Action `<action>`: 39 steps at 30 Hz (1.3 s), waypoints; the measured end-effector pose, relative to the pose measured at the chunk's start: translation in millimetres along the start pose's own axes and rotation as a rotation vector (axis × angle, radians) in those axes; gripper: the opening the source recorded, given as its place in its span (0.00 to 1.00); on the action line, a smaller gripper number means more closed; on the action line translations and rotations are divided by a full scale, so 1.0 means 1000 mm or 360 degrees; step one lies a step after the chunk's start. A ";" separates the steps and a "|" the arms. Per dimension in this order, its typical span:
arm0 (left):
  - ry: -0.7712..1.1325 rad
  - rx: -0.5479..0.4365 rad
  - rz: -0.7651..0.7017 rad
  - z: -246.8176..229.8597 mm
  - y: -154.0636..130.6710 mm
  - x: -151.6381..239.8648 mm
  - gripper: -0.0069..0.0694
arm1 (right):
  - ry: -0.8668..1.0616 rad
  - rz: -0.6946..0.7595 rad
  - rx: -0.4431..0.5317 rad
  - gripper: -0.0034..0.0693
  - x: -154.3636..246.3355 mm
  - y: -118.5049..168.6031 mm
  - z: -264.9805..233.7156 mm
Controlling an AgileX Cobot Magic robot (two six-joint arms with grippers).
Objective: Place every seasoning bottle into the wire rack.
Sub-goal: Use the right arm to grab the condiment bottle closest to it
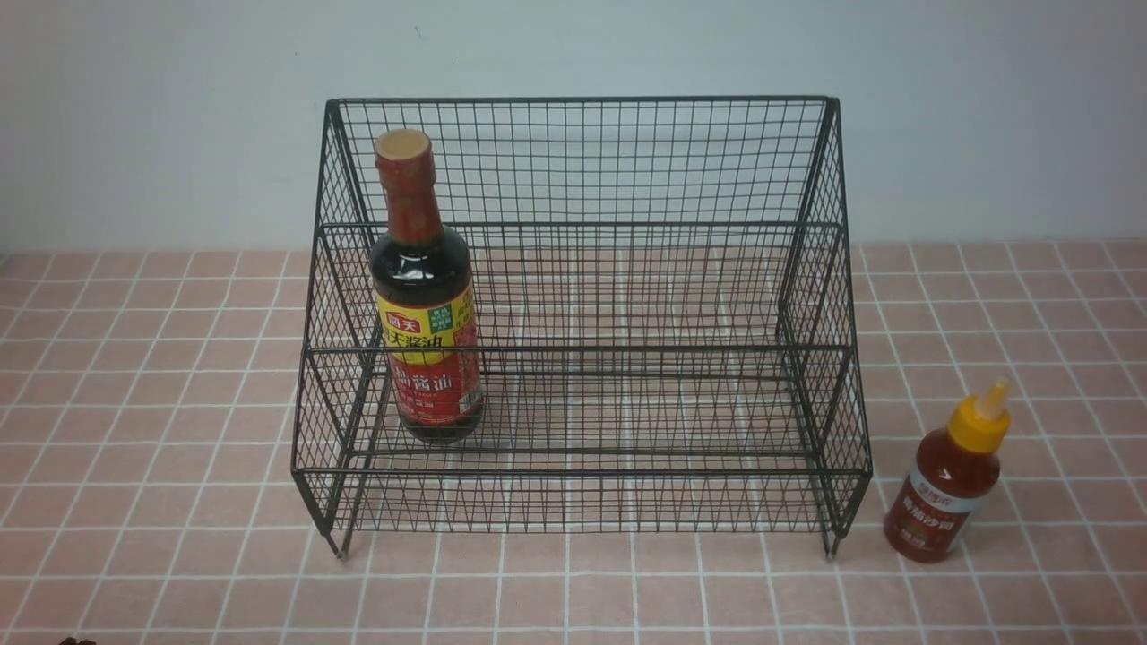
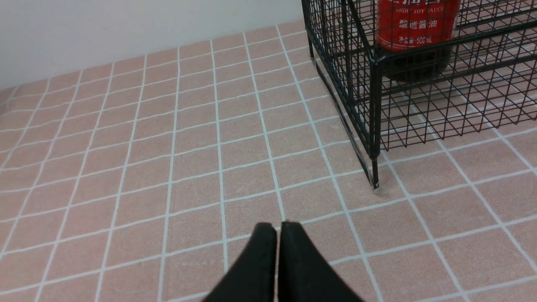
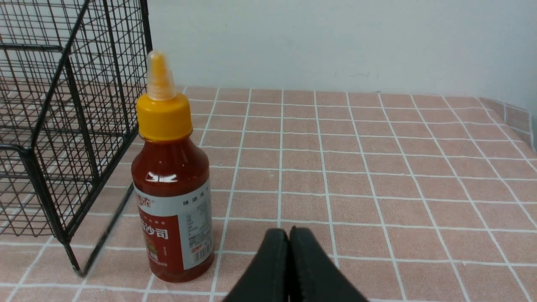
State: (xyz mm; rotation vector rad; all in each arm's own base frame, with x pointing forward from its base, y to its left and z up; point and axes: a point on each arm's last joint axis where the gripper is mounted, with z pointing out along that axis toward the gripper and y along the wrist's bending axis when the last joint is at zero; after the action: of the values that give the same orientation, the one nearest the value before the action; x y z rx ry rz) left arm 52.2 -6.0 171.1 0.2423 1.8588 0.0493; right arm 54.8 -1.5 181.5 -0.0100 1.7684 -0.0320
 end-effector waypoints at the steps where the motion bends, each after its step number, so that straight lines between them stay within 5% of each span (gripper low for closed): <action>1: 0.0000 0.0000 0.0000 0.000 0.000 0.000 0.08 | 0.0000 -0.0005 0.0001 0.03 0.000 0.000 0.000; 9: 0.0000 0.0001 -0.0002 0.000 0.000 0.000 0.08 | -0.0079 -0.0139 0.0030 0.03 -0.004 -0.001 0.000; 20: 0.0000 0.0001 -0.0002 0.000 0.000 0.000 0.08 | -0.0928 0.0457 -0.0148 0.03 -0.049 0.001 -0.015; 31: 0.0000 0.0001 -0.0002 0.000 0.000 0.000 0.08 | -0.0939 0.0481 -0.0162 0.03 -0.059 0.001 -0.013; 39: 0.0000 0.0001 -0.0002 0.000 0.000 0.000 0.08 | -0.0799 0.0381 -0.0207 0.03 -0.128 0.004 0.016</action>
State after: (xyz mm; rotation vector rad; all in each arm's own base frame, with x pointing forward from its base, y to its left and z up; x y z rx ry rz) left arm 52.2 -6.0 171.1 0.2416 1.8589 0.0483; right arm 96.1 5.8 303.4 0.0923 1.2576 0.2402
